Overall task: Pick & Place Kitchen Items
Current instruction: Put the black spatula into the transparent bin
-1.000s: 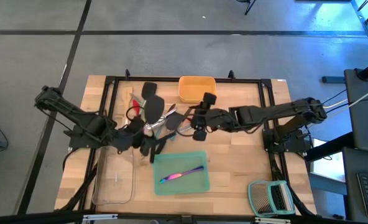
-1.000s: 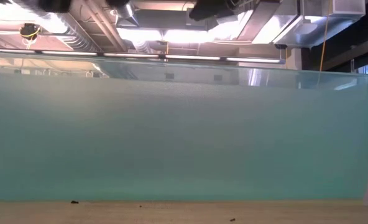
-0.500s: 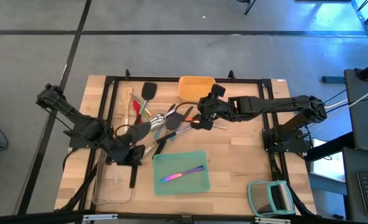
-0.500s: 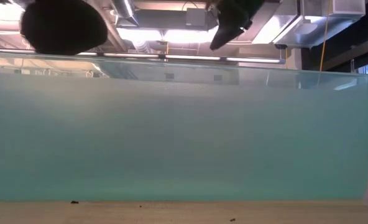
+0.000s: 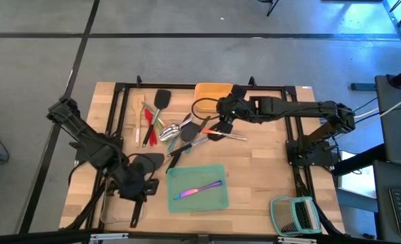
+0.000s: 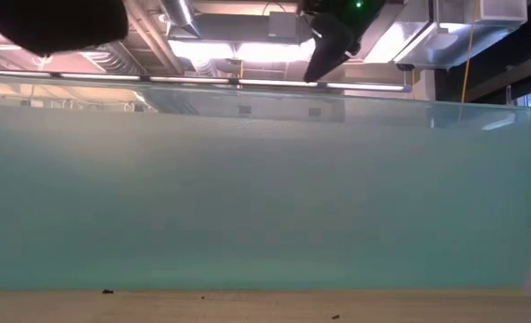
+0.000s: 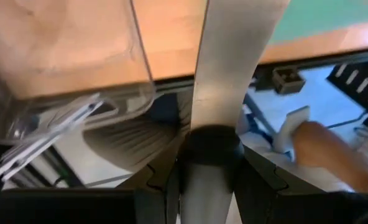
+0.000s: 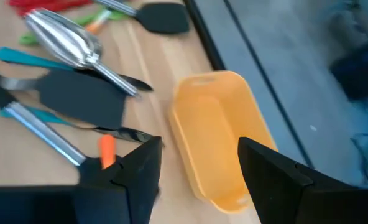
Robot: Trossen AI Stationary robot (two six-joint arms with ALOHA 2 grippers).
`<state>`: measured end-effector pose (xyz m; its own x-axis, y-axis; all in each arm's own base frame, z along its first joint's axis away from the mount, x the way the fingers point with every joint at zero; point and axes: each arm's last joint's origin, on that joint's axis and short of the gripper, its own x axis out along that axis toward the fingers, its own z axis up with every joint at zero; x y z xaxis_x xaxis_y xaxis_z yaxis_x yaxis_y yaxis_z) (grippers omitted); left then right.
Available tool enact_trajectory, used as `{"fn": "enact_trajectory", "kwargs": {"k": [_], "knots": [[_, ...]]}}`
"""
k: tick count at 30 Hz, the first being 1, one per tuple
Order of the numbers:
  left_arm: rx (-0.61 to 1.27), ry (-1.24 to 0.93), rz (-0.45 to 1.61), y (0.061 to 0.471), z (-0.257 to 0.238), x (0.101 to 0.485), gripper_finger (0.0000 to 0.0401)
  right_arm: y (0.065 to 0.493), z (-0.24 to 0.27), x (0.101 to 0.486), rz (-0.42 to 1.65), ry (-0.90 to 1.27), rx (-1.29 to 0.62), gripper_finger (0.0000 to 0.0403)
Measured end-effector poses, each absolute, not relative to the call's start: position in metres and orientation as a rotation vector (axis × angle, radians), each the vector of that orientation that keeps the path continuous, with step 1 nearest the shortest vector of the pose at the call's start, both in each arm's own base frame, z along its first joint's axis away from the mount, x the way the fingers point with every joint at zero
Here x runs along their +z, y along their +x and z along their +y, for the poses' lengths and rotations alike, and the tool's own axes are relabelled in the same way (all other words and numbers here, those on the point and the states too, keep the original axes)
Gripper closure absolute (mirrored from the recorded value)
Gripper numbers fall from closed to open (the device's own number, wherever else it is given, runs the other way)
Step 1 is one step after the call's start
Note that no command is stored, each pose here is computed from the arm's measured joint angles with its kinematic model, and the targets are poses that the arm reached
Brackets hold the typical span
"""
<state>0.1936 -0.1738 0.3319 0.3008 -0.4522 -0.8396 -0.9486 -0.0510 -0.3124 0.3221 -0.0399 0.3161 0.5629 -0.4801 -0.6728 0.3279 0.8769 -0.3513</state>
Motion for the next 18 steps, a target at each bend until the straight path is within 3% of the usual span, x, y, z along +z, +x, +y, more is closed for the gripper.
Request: {"fn": "enact_trajectory", "kwargs": {"k": [8, 18], "knots": [[0.715, -1.573, 1.4, 0.185, -0.197, 0.333, 0.0294, 0.322, -0.036, 0.313, 0.881, -0.15, -0.274, 0.0187], [0.893, -1.452, 1.598, 0.166, -0.192, 0.328, 0.0294, 0.319, -0.026, 0.308, 0.935, -0.076, -0.105, 0.0187]]}}
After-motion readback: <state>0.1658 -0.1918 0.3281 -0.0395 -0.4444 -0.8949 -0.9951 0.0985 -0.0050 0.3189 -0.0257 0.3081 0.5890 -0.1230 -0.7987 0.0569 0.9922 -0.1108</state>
